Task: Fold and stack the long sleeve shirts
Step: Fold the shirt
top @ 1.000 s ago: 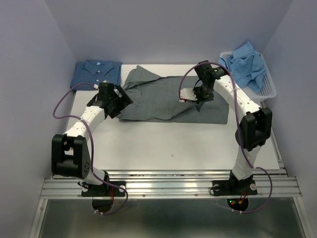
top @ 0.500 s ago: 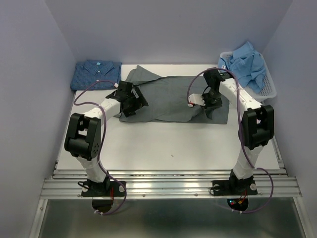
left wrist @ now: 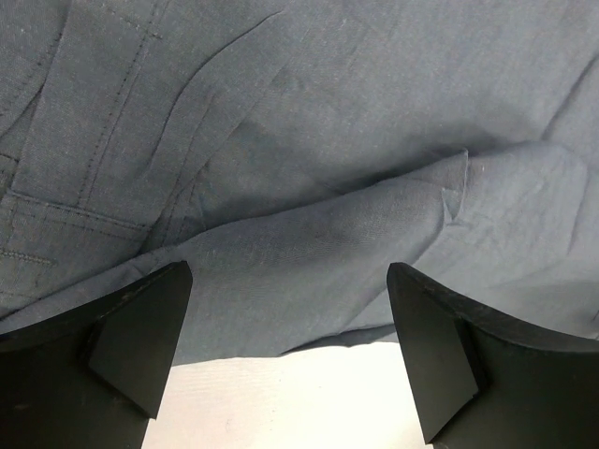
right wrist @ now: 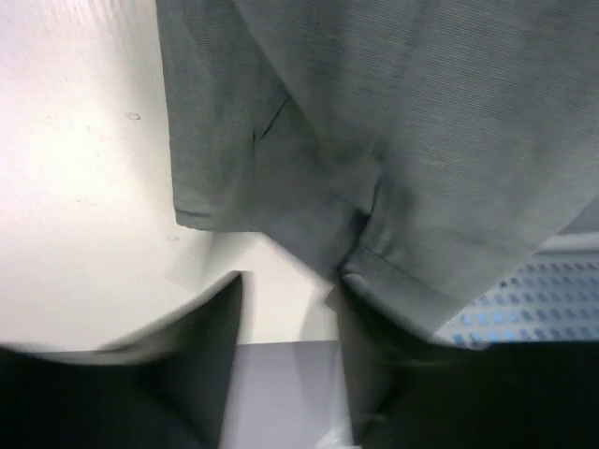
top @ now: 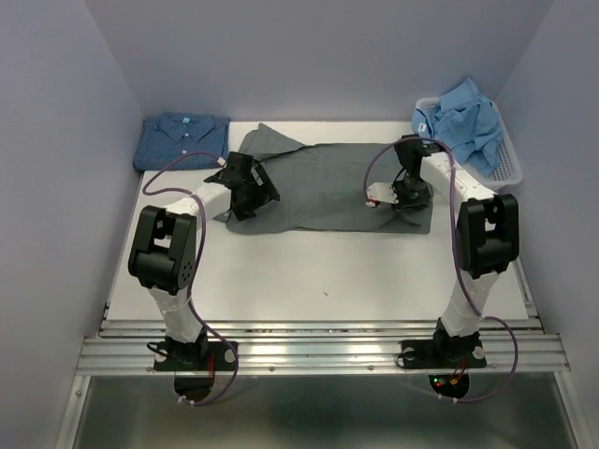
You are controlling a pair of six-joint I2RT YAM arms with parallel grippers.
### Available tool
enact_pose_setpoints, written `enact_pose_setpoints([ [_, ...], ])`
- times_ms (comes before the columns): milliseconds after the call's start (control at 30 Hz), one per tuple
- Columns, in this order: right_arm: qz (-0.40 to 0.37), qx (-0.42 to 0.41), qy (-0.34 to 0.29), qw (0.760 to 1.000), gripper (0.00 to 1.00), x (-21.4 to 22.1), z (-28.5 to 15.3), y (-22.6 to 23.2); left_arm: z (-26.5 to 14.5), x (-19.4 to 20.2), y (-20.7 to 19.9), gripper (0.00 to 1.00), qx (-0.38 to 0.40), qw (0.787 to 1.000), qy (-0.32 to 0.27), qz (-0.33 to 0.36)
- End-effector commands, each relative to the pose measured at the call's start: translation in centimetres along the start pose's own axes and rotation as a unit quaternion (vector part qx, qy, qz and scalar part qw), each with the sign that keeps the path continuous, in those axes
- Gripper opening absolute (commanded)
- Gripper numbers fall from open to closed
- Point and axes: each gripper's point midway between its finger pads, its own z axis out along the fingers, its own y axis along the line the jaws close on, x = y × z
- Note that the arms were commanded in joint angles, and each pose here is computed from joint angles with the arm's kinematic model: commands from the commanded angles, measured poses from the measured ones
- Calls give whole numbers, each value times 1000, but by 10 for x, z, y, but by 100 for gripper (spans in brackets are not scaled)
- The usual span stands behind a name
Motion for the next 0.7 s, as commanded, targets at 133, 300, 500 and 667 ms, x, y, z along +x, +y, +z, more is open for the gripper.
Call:
enact_pose_setpoints([
  [133,24,59,0,998,89,5,-26,-26,-6,-21,-13,99,7,1000,-25,8],
  [300,8,105,-52,993,100,-23,-87,-38,-7,-26,-19,99,14,999,-31,15],
  [500,154,232,-209,937,100,-65,-124,-88,-3,-20,-11,99,9,999,-30,15],
  [667,478,250,-381,751,100,-94,-153,-137,6,-12,-11,99,21,1000,-16,16],
])
